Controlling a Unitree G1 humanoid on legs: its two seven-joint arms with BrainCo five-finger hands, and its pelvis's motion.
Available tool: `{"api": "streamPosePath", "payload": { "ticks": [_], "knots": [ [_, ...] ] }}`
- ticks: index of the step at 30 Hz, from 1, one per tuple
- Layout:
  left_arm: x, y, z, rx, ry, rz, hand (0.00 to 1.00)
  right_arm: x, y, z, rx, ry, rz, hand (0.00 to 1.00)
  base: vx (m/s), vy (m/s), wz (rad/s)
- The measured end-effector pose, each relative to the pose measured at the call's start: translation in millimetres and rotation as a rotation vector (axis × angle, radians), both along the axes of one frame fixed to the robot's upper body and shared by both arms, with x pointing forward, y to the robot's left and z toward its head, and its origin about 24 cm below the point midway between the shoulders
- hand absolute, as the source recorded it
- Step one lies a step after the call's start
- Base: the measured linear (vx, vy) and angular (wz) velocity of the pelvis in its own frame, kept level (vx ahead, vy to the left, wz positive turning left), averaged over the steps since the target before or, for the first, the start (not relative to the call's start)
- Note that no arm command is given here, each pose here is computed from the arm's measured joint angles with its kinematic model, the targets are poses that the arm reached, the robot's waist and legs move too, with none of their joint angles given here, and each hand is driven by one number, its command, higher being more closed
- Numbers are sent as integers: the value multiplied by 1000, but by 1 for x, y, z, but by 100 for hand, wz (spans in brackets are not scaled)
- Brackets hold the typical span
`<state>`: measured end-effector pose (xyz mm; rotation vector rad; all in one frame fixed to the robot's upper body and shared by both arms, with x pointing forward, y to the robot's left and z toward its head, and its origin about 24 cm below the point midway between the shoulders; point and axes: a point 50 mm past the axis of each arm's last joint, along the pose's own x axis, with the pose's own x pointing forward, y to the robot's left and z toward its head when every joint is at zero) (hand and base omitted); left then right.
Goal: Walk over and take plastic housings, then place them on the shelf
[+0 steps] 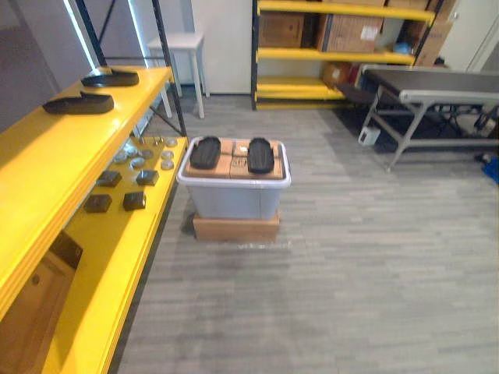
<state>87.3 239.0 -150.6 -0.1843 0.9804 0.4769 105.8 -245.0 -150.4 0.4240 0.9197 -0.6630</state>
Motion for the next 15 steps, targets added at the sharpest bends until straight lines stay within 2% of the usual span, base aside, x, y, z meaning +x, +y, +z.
{"api": "streamPosePath", "payload": {
  "ticks": [3,7,8,15],
  "knots": [
    [28,3,8,25,-53,-69,0,-8,0,-2,2,18,-5,0,752,-53,60],
    [57,-1,17,30,-130,-88,0,-29,-9,-3,-22,63,-24,0,733,-295,91],
    [58,-13,14,-5,-140,-78,0,-26,-15,-1,-35,51,-38,0,752,-331,-17],
    [29,-20,5,-49,-111,46,0,-30,0,-4,-2,45,-40,0,602,-224,-25]
  ]
}}
